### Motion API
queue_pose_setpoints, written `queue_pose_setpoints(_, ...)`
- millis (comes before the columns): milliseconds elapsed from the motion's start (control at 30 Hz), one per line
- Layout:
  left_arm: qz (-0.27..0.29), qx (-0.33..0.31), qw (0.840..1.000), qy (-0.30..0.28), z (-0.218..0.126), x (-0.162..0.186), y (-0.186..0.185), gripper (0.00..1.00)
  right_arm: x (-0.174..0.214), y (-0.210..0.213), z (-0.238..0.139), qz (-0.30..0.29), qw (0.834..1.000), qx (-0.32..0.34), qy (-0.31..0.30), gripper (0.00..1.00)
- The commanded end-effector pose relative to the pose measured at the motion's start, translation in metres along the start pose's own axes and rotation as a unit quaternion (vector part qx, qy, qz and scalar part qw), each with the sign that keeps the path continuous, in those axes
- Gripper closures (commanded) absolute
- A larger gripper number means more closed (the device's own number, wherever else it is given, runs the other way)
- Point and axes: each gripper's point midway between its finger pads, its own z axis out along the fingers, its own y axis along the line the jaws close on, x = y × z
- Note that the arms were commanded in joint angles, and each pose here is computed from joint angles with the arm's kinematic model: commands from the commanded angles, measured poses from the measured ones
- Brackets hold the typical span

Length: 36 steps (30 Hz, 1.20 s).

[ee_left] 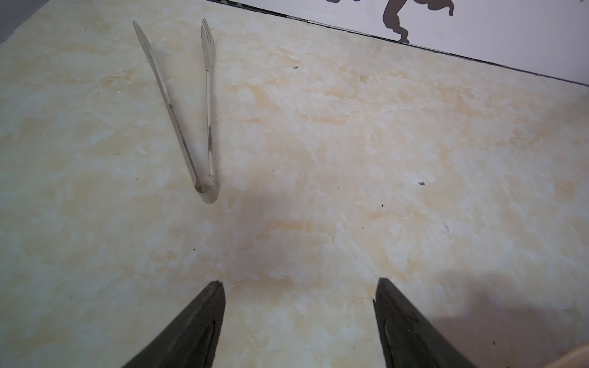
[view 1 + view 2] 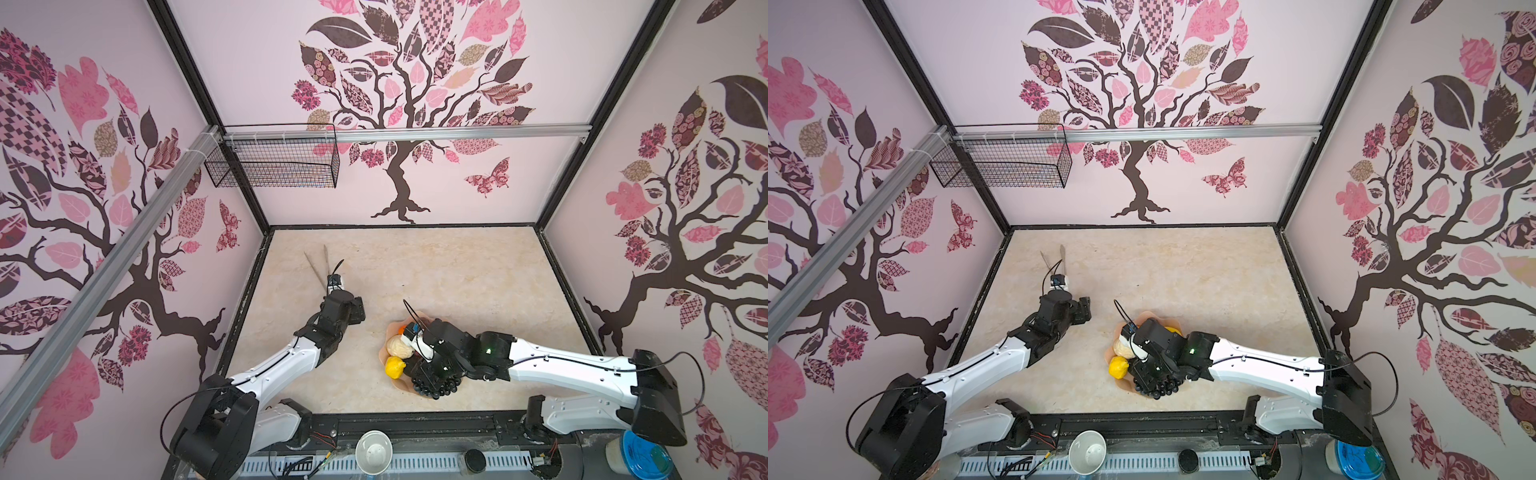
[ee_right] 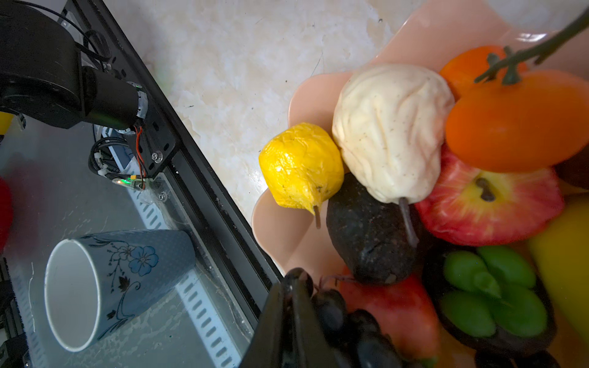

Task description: Place and organize the fake fruits in the fruit bowl

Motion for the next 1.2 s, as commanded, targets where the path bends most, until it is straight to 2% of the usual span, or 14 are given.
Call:
queue_pose_setpoints(0,0.002,0.000,1.000,-0.005,-0.003,0.000,0.003,0.23,0.000,-0.002,0.003,0.000,1.000,0.008,0.000,0.84)
queue_pose_setpoints(400,0.002,0.000,1.000,-0.005,-0.003,0.000,0.003,0.23,-0.013,0.002,-0.018,-0.006,0.999,0.010,-0.034,0.66)
queue_pose_setpoints(667,0.003,0.002,1.000,-0.004,-0.002,0.000,0.002,0.23,-0.038,-0.003,-0.057,-0.030,0.993,0.042,-0.107,0.43)
queue_pose_setpoints(833,0.008,-0.001,1.000,-0.007,-0.003,-0.002,0.003,0.23,-0.058,-0.024,-0.083,-0.031,0.982,0.095,-0.159,0.35)
queue_pose_setpoints(900,0.007,-0.005,1.000,-0.013,-0.006,-0.005,0.005,0.23,-0.070,-0.043,-0.102,-0.024,0.971,0.133,-0.196,0.30)
queue_pose_setpoints(1000,0.000,-0.006,0.999,-0.032,-0.012,-0.014,0.006,0.22,-0.088,-0.096,-0.139,0.015,0.937,0.216,-0.274,0.23)
queue_pose_setpoints(1100,-0.006,-0.010,0.999,-0.051,-0.017,-0.025,0.007,0.21,-0.092,-0.159,-0.174,0.074,0.884,0.305,-0.347,0.12)
queue_pose_setpoints(1167,-0.007,-0.021,0.998,-0.064,-0.021,-0.033,0.011,0.21,-0.079,-0.213,-0.199,0.160,0.832,0.364,-0.386,0.05)
